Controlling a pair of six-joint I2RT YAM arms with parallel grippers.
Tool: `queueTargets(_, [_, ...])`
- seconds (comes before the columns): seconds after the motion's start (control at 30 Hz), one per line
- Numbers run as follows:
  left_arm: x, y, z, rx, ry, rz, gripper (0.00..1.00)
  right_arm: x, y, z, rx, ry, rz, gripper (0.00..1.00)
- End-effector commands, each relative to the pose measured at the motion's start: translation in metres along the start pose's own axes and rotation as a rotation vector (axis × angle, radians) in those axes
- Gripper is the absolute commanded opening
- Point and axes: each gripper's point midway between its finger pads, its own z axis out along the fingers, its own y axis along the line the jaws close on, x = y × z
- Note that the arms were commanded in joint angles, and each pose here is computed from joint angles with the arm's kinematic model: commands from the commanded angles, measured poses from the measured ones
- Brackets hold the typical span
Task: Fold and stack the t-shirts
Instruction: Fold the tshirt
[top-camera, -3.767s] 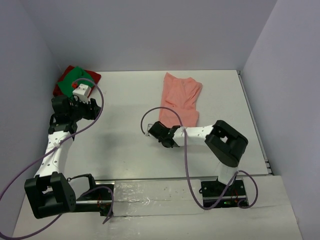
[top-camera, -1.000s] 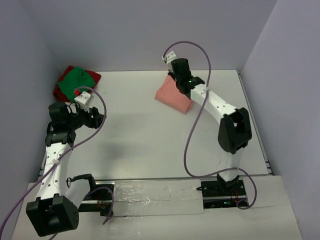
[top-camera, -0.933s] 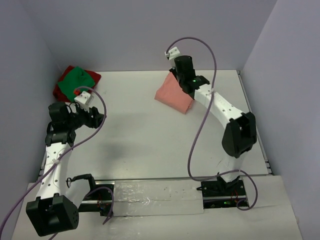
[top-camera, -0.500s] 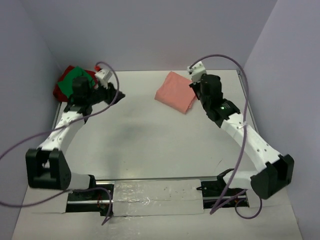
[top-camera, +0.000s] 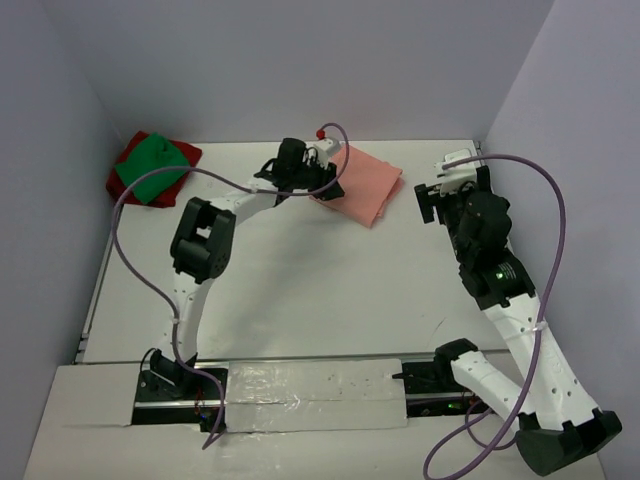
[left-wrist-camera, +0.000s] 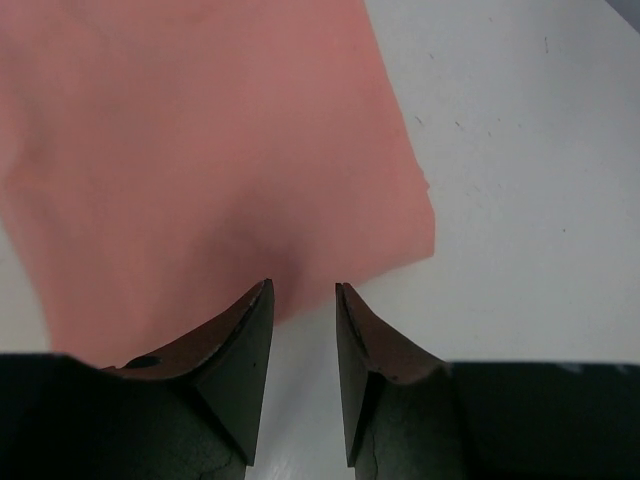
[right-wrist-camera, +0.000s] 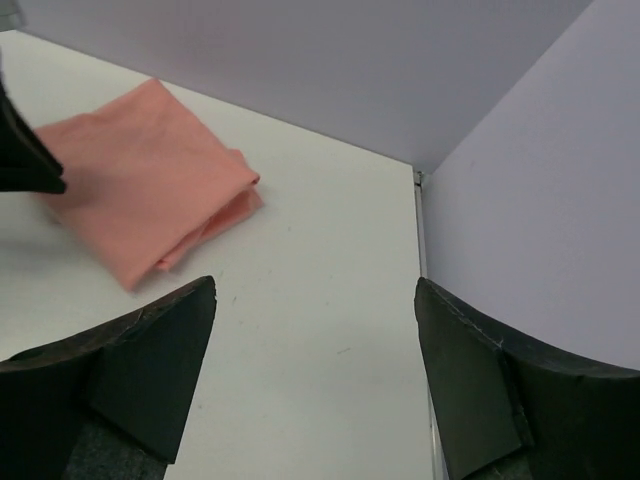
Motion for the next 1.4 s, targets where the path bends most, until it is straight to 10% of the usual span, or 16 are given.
queueTargets(0.0, [-0.049,-0.012,0.017,-0.001,-0.083,0.046,0.41,0.009,0.004,-0.008,-0.045,-0.020,-0.001,0.87])
queueTargets(0.57, [-0.071,0.000,0.098,-0.276,-0.159,0.148,0.63,0.028,0.011,0.002,-0.086,0.014,0.034,0.87])
queueTargets(1.37, [0.098,0.074,0.054,-0.431,0.415,-0.114,0.82,-0.002,-0.008,-0.029,-0.079,-0.103,0.095,0.88])
